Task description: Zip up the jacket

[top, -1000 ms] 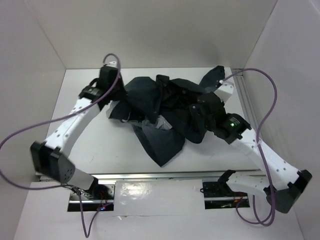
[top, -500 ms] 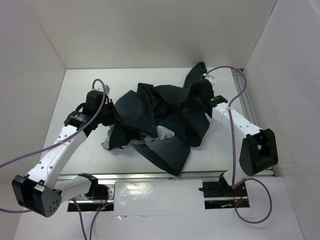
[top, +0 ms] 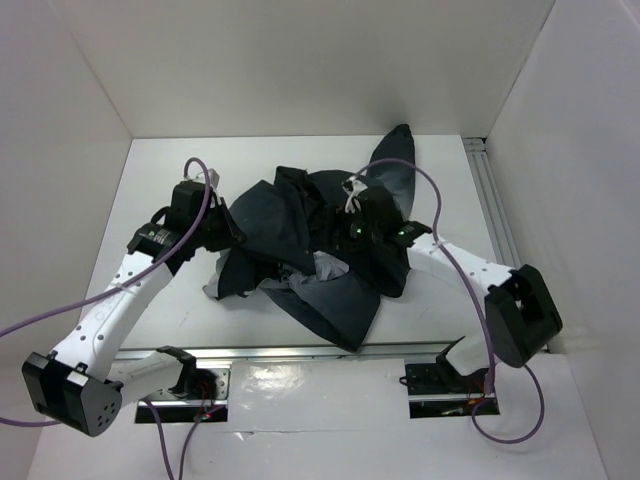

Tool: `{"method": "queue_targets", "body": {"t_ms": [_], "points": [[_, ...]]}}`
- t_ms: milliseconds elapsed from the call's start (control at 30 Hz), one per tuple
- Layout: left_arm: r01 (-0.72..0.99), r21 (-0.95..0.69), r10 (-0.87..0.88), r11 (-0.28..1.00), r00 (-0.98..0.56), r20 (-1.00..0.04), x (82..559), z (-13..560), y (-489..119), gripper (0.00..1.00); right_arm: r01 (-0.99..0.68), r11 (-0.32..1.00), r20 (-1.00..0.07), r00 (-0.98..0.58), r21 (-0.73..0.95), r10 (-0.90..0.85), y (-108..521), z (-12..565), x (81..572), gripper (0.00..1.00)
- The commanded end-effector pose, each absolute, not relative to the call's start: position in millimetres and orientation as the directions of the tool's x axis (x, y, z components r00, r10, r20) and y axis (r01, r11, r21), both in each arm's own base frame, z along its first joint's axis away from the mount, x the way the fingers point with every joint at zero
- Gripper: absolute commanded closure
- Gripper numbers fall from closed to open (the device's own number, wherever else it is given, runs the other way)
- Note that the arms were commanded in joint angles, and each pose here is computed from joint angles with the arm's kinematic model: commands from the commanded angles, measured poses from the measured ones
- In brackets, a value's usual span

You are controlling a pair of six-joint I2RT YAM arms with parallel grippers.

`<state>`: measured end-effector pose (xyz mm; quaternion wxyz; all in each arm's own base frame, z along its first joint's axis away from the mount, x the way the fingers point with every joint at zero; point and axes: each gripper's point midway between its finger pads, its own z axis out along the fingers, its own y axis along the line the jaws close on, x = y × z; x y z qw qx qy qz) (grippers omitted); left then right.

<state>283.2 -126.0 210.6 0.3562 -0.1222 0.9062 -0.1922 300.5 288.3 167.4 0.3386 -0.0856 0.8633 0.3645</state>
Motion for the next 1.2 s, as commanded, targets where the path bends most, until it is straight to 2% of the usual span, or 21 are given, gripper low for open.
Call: {"method": "queue_targets", "body": {"t_ms": [0, 133, 200, 400, 500, 600, 633, 700, 833, 867, 900, 933, 1033, 1067, 1100, 1133, 1167], "points": [[-0.041, -0.457, -0.355, 0.889, -0.693, -0.628, 287.7, 225.9, -131.5, 1.0, -0.475, 0.571, -0.606, -0.794, 0.67, 0.05, 315.3, 167.8, 279.5, 0.17], [-0.045, -0.453, -0.353, 0.89, -0.698, -0.623, 286.6, 222.0, -131.1, 1.0, -0.537, 0.507, -0.604, -0.796, 0.674, -0.042, 334.2, 158.6, 258.8, 0.17], [-0.045, -0.453, -0.353, 0.89, -0.698, -0.623, 286.6, 222.0, -131.1, 1.0, -0.584, 0.498, -0.635, -0.768, 0.641, -0.083, 345.6, 160.5, 253.6, 0.17], [-0.049, -0.45, -0.351, 0.891, -0.704, -0.618, 286.0, 216.0, -130.9, 1.0, -0.616, 0.498, -0.675, -0.734, 0.611, -0.08, 350.8, 164.4, 249.6, 0.3], [-0.049, -0.45, -0.351, 0.891, -0.704, -0.618, 286.0, 216.0, -130.9, 1.0, -0.624, 0.488, -0.68, -0.728, 0.61, -0.082, 353.8, 166.1, 247.3, 0.31], [-0.053, -0.447, -0.349, 0.893, -0.709, -0.613, 284.8, 212.2, -130.5, 1.0, -0.622, 0.497, -0.682, -0.727, 0.606, -0.078, 353.3, 165.6, 249.0, 0.37], [-0.048, -0.452, -0.348, 0.891, -0.713, -0.609, 284.1, 212.3, -131.9, 1.0, -0.614, 0.511, -0.68, -0.73, 0.602, -0.076, 351.3, 161.2, 249.8, 0.47], [-0.037, -0.45, -0.341, 0.892, -0.708, -0.619, 285.7, 213.7, -132.2, 1.0, -0.62, 0.527, -0.711, -0.702, 0.582, -0.039, 348.8, 173.3, 256.8, 0.53], [-0.045, -0.444, -0.338, 0.895, -0.718, -0.608, 283.3, 206.1, -131.3, 1.0, -0.616, 0.555, -0.74, -0.672, 0.559, 0.001, 341.7, 182.4, 262.1, 0.76], [-0.039, -0.438, -0.329, 0.898, -0.719, -0.612, 283.3, 205.9, -131.0, 1.0, -0.621, 0.55, -0.747, -0.665, 0.558, 0.007, 341.0, 187.9, 261.4, 0.83], [-0.038, -0.438, -0.329, 0.898, -0.719, -0.612, 283.3, 205.9, -131.0, 1.0, -0.625, 0.546, -0.752, -0.659, 0.557, 0.012, 342.2, 192.0, 262.6, 0.96], [-0.038, -0.438, -0.329, 0.898, -0.719, -0.612, 283.3, 205.9, -131.0, 1.0, -0.631, 0.55, -0.755, -0.656, 0.548, 0.0, 341.5, 192.5, 262.6, 1.0], [-0.01, -0.425, -0.3, 0.905, -0.724, -0.622, 282.4, 205.6, -131.5, 1.0, -0.648, 0.566, -0.781, -0.624, 0.51, -0.012, 337.2, 207.1, 265.4, 1.0], [-0.006, -0.428, -0.302, 0.904, -0.717, -0.628, 283.8, 210.0, -132.0, 0.81, -0.662, 0.563, -0.793, -0.609, 0.495, -0.018, 335.9, 213.1, 264.8, 1.0], [0.004, -0.415, -0.29, 0.91, -0.708, -0.643, 283.7, 212.2, -129.7, 0.47, -0.672, 0.566, -0.809, -0.587, 0.478, -0.014, 334.5, 222.2, 266.6, 1.0], [0.019, -0.412, -0.282, 0.911, -0.699, -0.657, 285.6, 218.3, -129.8, 0.01, -0.676, 0.571, -0.809, -0.587, 0.465, -0.035, 331.0, 223.4, 263.8, 1.0], [0.05, -0.405, -0.268, 0.913, -0.674, -0.688, 287.7, 232.5, -129.6, 0.0, -0.692, 0.579, -0.832, -0.553, 0.43, -0.043, 322.7, 235.7, 268.1, 1.0]]}}
